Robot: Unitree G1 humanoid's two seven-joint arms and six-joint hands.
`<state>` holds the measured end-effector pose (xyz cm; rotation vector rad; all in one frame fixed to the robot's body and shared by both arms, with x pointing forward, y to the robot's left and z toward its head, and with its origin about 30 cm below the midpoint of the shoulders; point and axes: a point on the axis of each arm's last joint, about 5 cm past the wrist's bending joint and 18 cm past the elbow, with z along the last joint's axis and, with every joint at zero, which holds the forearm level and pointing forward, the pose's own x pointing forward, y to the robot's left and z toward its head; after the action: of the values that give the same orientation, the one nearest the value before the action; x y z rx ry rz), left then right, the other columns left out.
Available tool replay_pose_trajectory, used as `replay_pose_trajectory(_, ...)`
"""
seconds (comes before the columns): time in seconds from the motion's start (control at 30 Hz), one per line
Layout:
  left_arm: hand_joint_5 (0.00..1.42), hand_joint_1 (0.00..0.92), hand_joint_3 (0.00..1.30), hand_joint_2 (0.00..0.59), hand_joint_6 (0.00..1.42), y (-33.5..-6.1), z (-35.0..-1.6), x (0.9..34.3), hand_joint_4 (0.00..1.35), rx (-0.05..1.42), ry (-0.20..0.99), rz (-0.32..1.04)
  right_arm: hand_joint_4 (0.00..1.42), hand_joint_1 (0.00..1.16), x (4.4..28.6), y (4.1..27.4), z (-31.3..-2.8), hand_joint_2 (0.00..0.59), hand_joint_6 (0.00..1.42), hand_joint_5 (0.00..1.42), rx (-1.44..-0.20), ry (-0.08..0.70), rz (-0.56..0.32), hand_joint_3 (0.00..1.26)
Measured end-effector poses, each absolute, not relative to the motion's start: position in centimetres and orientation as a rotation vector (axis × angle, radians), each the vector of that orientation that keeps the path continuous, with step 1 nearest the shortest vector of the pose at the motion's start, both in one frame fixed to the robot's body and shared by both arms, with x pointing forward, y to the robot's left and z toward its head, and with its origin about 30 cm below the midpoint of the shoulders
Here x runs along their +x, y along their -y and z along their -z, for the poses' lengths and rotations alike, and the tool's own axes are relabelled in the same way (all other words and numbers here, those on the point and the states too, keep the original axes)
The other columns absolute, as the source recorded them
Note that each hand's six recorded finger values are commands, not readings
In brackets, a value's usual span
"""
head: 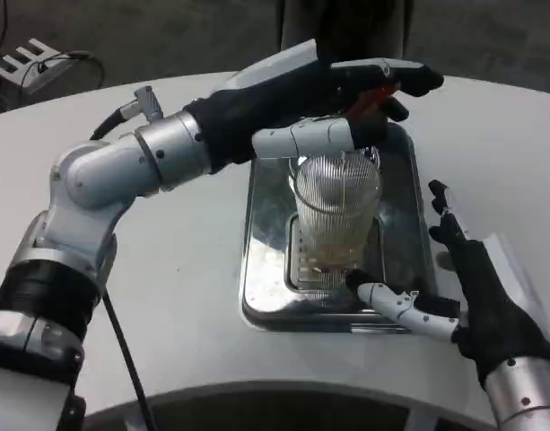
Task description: Grasp the cup under the faucet to collect the drink, then remove the cup.
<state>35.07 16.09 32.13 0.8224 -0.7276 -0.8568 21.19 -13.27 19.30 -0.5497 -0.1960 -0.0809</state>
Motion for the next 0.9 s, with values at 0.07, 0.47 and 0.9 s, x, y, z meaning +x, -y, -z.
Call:
replay_pose_trajectory(0.07, 0.23, 0.0, 0.19, 0.0, 0.23, -16.1, -32.1, 35.1, 0.13, 0.823, 0.728, 0.857, 0.02, 0.76, 21.5, 13.2, -19.2, 0.192, 0.14, 0.1, -0.541, 0.199, 0.088, 0.0)
replay_pose_trajectory(0.47, 0.22, 0.0, 0.19, 0.0, 0.21, -16.2, -32.4, 35.0, 0.13, 0.829, 0.733, 0.851, 0.11, 0.77, 24.0, 11.8, -18.8, 0.182, 0.17, 0.15, -0.443, 0.258, 0.106, 0.0)
replay_pose_trajectory(0.9, 0.22, 0.0, 0.19, 0.0, 0.2, -16.4, -32.6, 35.0, 0.14, 0.838, 0.735, 0.848, 0.05, 0.77, 25.9, 11.2, -18.8, 0.187, 0.13, 0.09, -0.397, 0.282, 0.076, 0.0)
